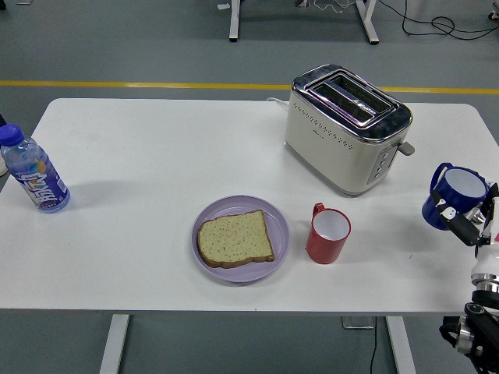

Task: Pick up the cup,pour liquid into bread,place the cup on the desk

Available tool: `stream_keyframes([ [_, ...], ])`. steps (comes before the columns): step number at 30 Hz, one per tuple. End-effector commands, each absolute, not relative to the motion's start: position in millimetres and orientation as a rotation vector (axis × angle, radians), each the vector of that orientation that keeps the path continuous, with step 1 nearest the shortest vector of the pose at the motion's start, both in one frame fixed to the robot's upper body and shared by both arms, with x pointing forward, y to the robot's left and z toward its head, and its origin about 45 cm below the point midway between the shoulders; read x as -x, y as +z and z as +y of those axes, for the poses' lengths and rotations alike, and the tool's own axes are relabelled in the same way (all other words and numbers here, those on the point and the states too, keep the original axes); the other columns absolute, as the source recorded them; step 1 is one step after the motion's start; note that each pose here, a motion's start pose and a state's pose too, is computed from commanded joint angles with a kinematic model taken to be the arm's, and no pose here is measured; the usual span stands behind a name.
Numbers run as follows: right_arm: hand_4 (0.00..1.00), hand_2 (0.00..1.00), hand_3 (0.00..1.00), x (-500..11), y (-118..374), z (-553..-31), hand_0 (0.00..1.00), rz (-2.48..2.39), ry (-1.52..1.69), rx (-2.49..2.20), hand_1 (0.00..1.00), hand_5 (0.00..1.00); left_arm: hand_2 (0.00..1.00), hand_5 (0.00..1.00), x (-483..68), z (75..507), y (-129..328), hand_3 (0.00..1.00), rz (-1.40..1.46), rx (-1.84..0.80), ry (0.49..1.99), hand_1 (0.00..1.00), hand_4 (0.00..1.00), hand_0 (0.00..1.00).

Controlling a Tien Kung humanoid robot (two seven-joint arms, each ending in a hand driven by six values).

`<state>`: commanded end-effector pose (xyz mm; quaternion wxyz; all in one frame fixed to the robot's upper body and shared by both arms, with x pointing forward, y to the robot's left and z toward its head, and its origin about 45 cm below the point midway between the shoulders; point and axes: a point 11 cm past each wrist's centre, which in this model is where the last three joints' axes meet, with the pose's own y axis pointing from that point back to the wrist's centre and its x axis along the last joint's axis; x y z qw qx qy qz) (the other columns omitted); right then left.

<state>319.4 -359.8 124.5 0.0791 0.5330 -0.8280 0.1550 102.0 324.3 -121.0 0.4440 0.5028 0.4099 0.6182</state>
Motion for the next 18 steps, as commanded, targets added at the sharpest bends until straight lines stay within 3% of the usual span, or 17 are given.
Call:
stream_keyframes([
  [18,0.673,0.434,0.448,-320,102,-350,0.301,-2.394,0.404,-1.616,0.272,0.089,0.698,0.998,-104,324,-121,0.542,1.016,-1.242,1.535,0.683,0.251,0.679],
])
